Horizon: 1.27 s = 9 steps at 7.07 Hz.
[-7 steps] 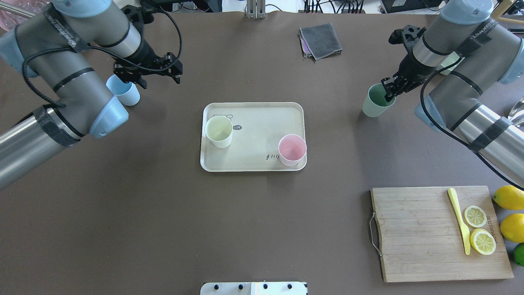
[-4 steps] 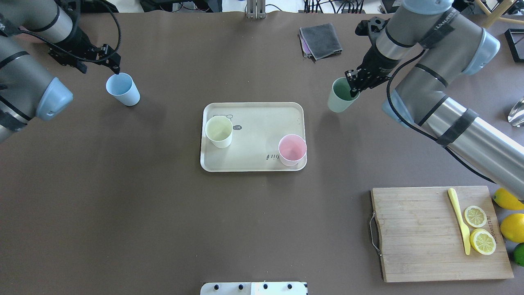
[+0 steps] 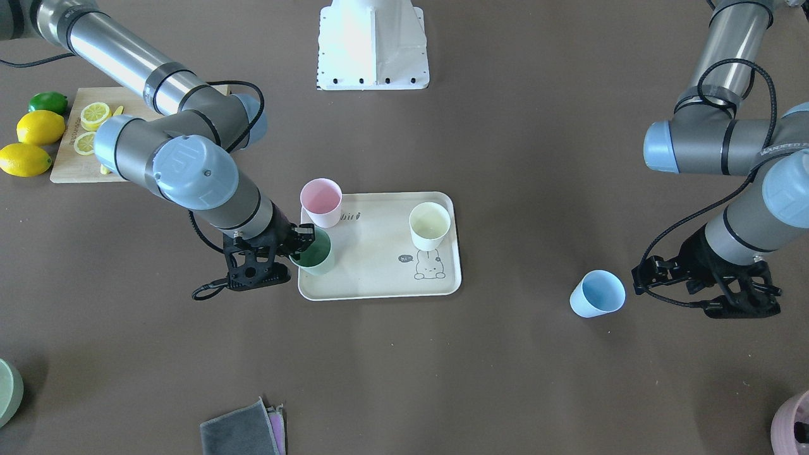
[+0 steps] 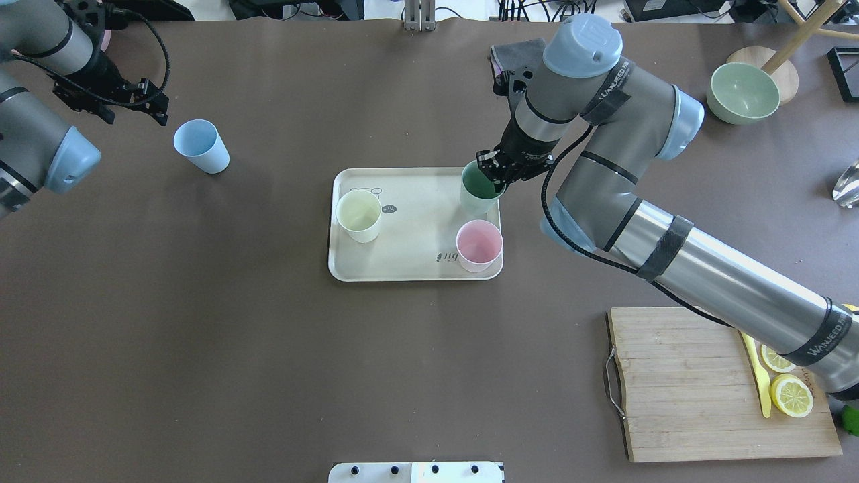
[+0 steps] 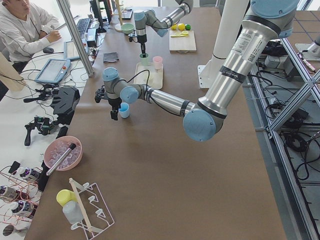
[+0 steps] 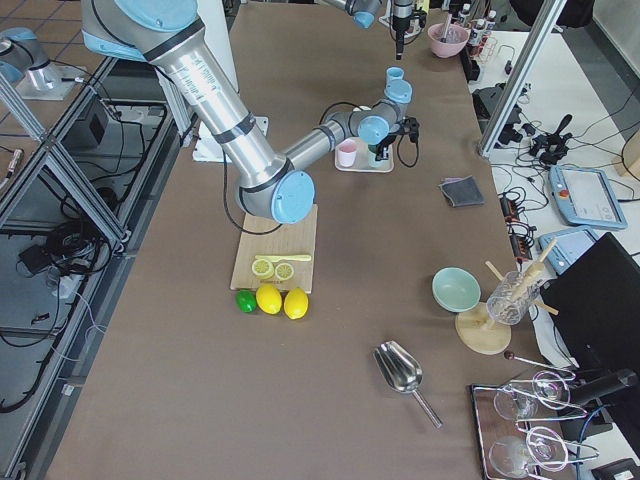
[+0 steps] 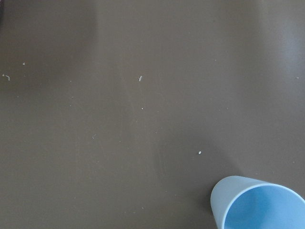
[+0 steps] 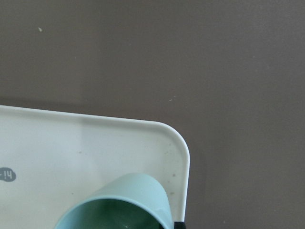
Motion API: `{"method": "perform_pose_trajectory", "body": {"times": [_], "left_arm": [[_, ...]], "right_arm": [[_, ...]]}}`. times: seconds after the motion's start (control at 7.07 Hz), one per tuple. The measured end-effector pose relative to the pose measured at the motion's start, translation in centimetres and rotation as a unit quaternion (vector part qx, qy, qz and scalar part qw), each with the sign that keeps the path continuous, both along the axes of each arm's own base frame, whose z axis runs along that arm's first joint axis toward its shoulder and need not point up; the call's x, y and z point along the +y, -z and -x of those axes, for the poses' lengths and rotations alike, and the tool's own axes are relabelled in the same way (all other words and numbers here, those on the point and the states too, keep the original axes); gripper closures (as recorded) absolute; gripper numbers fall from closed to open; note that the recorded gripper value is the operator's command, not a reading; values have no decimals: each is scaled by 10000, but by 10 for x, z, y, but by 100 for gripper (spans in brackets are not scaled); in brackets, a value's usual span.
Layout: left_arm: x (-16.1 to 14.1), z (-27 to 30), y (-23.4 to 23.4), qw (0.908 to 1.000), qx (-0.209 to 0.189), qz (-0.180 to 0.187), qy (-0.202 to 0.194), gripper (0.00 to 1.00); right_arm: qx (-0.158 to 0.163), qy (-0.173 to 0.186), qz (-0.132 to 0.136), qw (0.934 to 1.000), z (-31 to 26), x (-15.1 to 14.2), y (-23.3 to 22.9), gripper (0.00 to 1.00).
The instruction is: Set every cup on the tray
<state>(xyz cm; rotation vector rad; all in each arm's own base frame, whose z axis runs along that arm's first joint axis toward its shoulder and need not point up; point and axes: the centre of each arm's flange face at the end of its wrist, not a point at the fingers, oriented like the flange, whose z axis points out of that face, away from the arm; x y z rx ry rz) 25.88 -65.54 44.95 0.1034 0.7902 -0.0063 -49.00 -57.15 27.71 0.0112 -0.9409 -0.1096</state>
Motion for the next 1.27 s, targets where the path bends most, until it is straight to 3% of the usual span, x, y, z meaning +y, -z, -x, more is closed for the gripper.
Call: {"method": "perform_pose_trajectory", "body": {"times": [0.14,0.42,0.85,1.27], "left_arm": [[4,-12,0,10000,17,41,-35,11],[15,-38,-5,9999,75,61,-121,100],[17,-57,8,9997,191,61,-117,100],[14,-80,115,9948,753,599,321,100]], "right_arm": [[-7,-7,-34,10000,6,4,4,0],[-93,-86,-181,9998,-2,-2,12,0],[-302,-234,-158,9991,-48,-23,23,0],[-349,-258,-94,9990,-86,-33,3,0]]}}
